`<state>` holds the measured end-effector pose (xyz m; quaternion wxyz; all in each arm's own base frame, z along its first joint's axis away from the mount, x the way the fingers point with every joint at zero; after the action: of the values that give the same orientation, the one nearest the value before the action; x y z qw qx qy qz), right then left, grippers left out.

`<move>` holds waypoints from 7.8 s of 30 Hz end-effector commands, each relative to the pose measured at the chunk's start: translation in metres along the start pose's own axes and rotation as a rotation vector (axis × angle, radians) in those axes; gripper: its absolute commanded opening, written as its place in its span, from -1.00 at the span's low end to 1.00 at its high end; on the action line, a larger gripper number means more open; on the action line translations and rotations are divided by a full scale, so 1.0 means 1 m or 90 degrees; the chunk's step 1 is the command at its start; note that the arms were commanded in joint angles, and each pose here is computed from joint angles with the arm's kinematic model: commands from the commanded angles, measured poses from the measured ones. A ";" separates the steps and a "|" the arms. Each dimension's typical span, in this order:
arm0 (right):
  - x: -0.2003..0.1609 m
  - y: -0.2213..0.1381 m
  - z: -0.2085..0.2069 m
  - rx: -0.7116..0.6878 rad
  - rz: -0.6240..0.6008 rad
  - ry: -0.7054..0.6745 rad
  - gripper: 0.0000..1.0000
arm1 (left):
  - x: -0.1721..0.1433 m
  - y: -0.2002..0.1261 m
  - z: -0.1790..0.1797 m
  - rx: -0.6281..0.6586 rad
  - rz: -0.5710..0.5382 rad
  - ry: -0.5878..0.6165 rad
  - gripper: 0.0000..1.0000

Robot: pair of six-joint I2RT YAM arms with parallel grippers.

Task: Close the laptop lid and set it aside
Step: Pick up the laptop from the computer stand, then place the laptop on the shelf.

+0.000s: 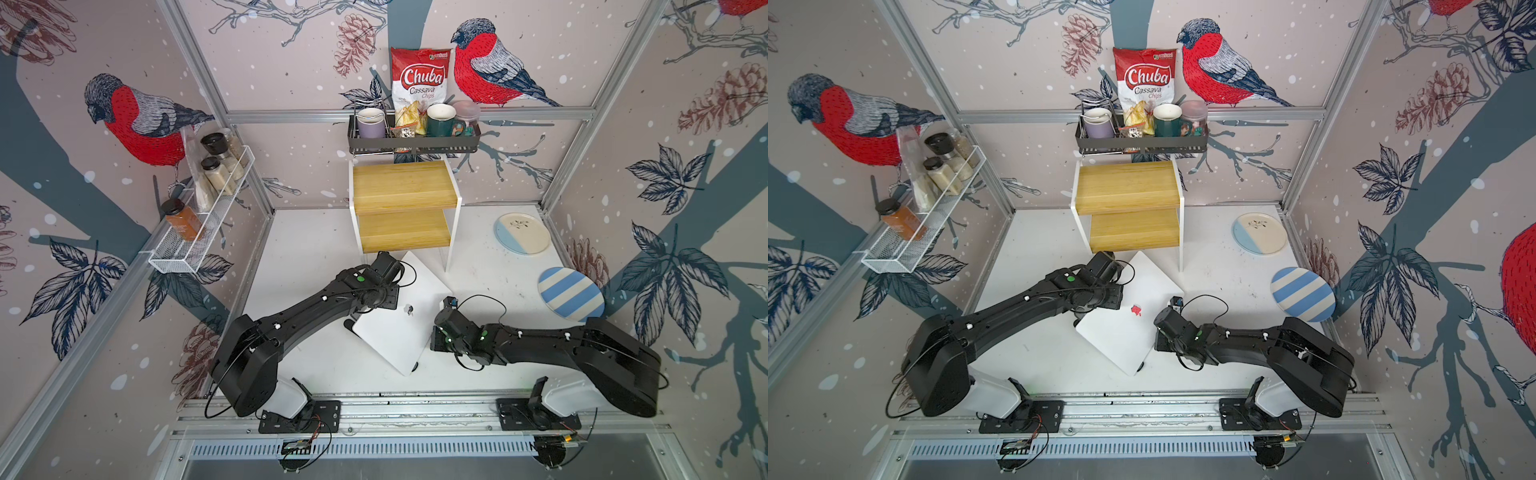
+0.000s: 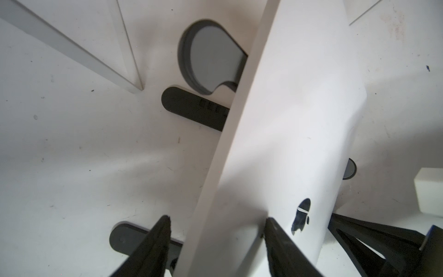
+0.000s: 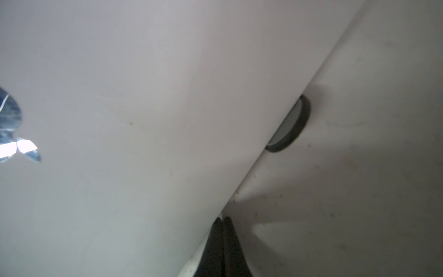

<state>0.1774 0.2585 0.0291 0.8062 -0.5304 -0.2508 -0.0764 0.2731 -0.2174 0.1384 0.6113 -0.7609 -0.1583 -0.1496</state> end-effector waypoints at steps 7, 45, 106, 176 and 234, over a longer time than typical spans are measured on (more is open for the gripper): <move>-0.015 0.009 -0.005 -0.014 0.038 -0.002 -0.91 | -0.007 -0.017 -0.014 -0.065 0.032 -0.009 -0.02; -0.021 -0.001 -0.006 -0.078 0.053 -0.035 -0.92 | -0.023 -0.033 -0.034 -0.189 0.073 -0.096 -0.41; 0.021 -0.145 -0.041 0.004 -0.243 0.044 0.19 | -0.015 -0.141 -0.067 -0.415 -0.005 -0.156 -1.00; 0.188 -0.343 0.077 0.691 -0.462 0.112 0.76 | 0.109 -0.336 -0.071 -0.906 -0.225 -0.328 -1.00; 0.251 -0.257 0.054 0.567 -0.374 0.349 -1.00 | 0.132 -0.211 -0.016 -0.615 -0.215 -0.437 0.12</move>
<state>0.2637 0.2441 0.3567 0.9503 -0.0349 -0.1545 -0.2679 0.3064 -0.1869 0.3741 0.0743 -0.9243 -0.3739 -0.0164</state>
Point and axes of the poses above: each gripper's point midway between its finger pads, its own y axis out along the fingers, its own z axis along the line the jaws close on, x = y × z, the point moved 2 cm from there along -y, back along the fingers, and after that the axes turned 12 degrees about -y, right-handed, at the moved point
